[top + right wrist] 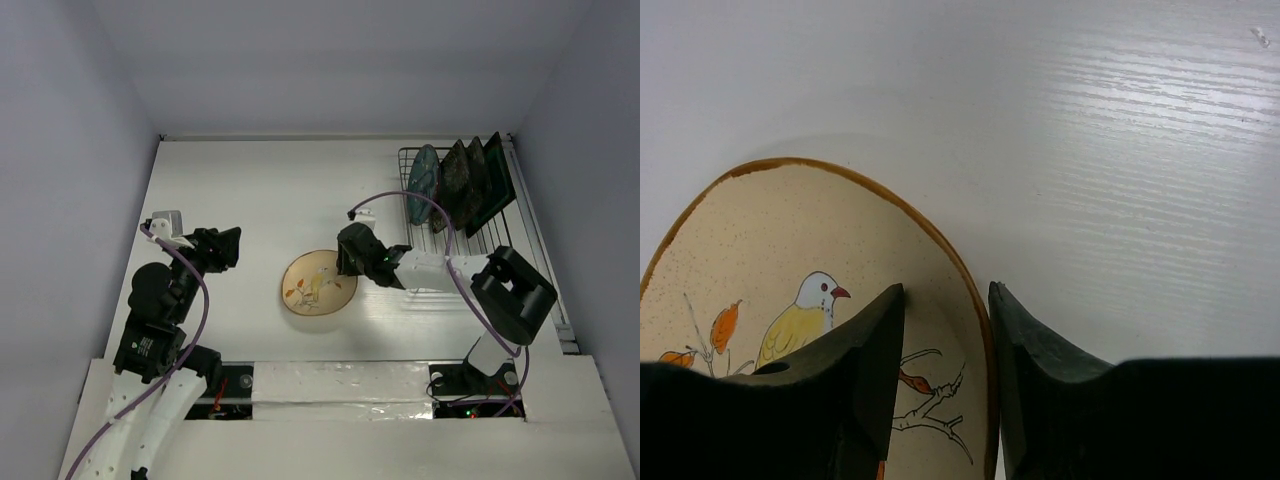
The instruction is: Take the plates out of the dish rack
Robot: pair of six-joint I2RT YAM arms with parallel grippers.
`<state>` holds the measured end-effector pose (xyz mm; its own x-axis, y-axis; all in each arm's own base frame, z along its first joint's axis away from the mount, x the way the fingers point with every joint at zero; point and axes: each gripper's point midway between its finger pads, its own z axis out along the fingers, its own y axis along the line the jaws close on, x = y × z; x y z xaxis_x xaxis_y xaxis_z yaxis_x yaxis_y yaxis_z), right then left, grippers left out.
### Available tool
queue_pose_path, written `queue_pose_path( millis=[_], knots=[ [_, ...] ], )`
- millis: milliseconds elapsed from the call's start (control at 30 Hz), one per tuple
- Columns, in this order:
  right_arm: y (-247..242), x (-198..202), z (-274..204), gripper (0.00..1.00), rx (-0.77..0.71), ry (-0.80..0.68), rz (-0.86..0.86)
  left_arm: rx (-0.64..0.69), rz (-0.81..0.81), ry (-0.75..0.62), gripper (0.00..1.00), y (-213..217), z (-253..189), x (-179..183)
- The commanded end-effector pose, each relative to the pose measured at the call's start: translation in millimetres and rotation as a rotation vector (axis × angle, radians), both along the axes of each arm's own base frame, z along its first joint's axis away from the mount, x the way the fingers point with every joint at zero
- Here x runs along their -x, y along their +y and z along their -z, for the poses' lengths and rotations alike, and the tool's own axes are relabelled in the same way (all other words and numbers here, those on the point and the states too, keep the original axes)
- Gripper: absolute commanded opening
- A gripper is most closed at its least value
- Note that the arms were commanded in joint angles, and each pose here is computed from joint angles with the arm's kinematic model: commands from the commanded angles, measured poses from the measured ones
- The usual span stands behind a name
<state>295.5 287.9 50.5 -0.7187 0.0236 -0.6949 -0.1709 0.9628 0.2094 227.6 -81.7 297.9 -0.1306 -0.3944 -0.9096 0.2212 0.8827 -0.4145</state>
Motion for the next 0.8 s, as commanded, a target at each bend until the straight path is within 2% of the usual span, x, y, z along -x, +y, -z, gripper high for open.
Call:
queue_pose_path(
  millis=[0,67,133,267,333,433,567,633,667,700,733,767],
  knots=[
    [-37.3,22.3,36.6,0.42,0.180,0.075,0.006,0.004,0.002,-0.024,0.53,-0.8,-4.9,-2.4],
    [-38.7,22.3,34.1,0.43,0.177,0.071,0.015,0.003,0.002,-0.026,0.53,-0.6,-5.2,-2.2],
    [-39.4,21.6,29.2,0.49,0.173,0.061,0.019,0.002,0.002,-0.024,0.53,-0.6,-4.8,-2.1],
    [-39.7,21.3,22.8,0.51,0.165,0.053,0.024,0.005,0.015,-0.025,0.53,-2.7,-4.9,-1.2],
    [-41.7,22.0,21.7,0.57,0.169,0.053,0.027,0.002,0.036,-0.021,0.53,-6.4,-3.8,-0.6],
    [-43.2,21.7,12.0,0.57,0.161,0.041,0.035,0.002,0.038,-0.021,0.53,-6.8,-3.8,-0.9],
    [-36.3,12.1,-50.3,0.57,0.064,-0.066,0.037,0.003,0.036,-0.023,0.53,-6.4,-4.2,-0.7],
    [-38.5,8.0,-103.4,0.50,-0.011,-0.167,0.046,0.003,0.036,-0.024,0.53,-6.3,-4.5,-0.4],
    [-42.9,5.3,-123.4,0.40,-0.015,-0.212,0.052,0.002,0.036,-0.028,0.53,-6.1,-5.6,0.0],
    [-58.4,-5.5,-159.9,0.09,-0.036,-0.292,0.123,0.003,0.035,-0.030,0.53,-5.8,-6.3,0.1],
    [-72.6,-10.0,-172.4,0.00,-0.023,-0.315,0.160,0.004,0.033,-0.029,0.53,-5.6,-5.6,0.2],
    [-85.9,-16.6,-183.7,0.00,-0.007,-0.344,0.187,0.005,0.035,-0.030,0.53,-5.7,-5.9,0.6]
  ],
)
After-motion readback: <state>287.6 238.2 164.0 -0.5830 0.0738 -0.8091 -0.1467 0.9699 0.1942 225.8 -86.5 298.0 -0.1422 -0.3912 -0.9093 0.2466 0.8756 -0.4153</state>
